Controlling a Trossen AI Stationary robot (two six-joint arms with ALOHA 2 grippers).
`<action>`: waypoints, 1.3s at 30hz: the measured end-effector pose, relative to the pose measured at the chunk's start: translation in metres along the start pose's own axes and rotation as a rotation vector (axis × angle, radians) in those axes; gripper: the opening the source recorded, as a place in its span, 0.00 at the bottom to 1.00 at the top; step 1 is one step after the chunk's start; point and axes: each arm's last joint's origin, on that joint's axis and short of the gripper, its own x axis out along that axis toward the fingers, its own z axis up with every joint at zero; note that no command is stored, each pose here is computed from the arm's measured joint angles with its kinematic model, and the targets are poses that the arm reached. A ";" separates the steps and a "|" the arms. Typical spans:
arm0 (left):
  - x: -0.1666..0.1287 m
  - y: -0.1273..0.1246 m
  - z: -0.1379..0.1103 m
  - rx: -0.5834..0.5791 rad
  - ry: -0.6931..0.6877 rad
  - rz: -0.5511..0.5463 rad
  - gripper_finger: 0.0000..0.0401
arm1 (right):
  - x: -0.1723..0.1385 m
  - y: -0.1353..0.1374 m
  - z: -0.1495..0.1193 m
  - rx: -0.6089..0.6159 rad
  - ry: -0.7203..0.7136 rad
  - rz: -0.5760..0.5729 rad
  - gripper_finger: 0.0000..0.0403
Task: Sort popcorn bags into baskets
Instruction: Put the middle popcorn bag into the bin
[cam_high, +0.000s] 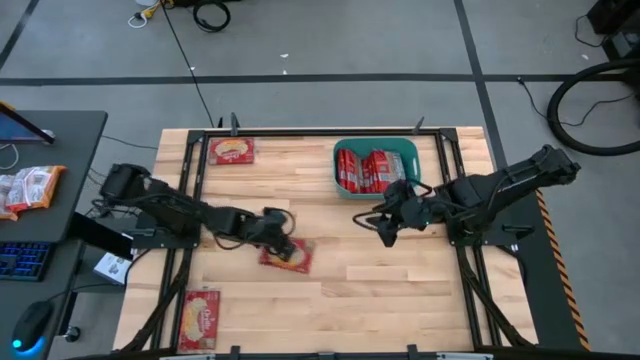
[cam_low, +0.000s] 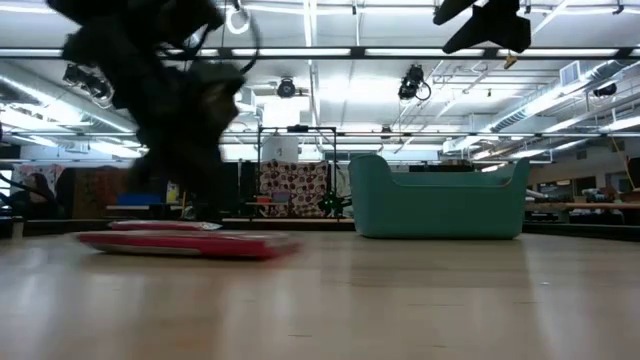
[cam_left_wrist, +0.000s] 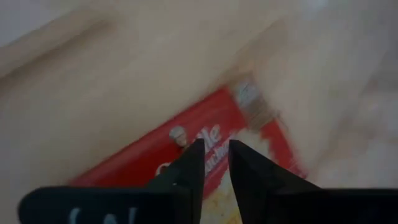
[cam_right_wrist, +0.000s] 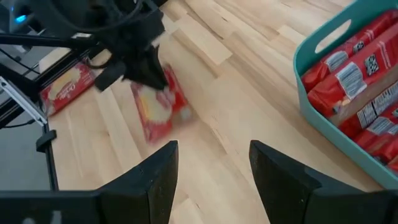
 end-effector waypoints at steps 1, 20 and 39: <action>0.005 -0.009 0.004 0.014 -0.021 -0.021 0.19 | 0.000 0.000 -0.002 -0.002 -0.001 -0.004 0.51; -0.032 -0.099 -0.058 0.181 0.220 0.126 0.11 | 0.115 0.049 -0.061 0.013 0.071 0.012 0.49; 0.038 -0.078 -0.089 0.157 0.145 0.157 0.11 | 0.216 0.011 -0.080 0.236 0.258 -0.052 0.82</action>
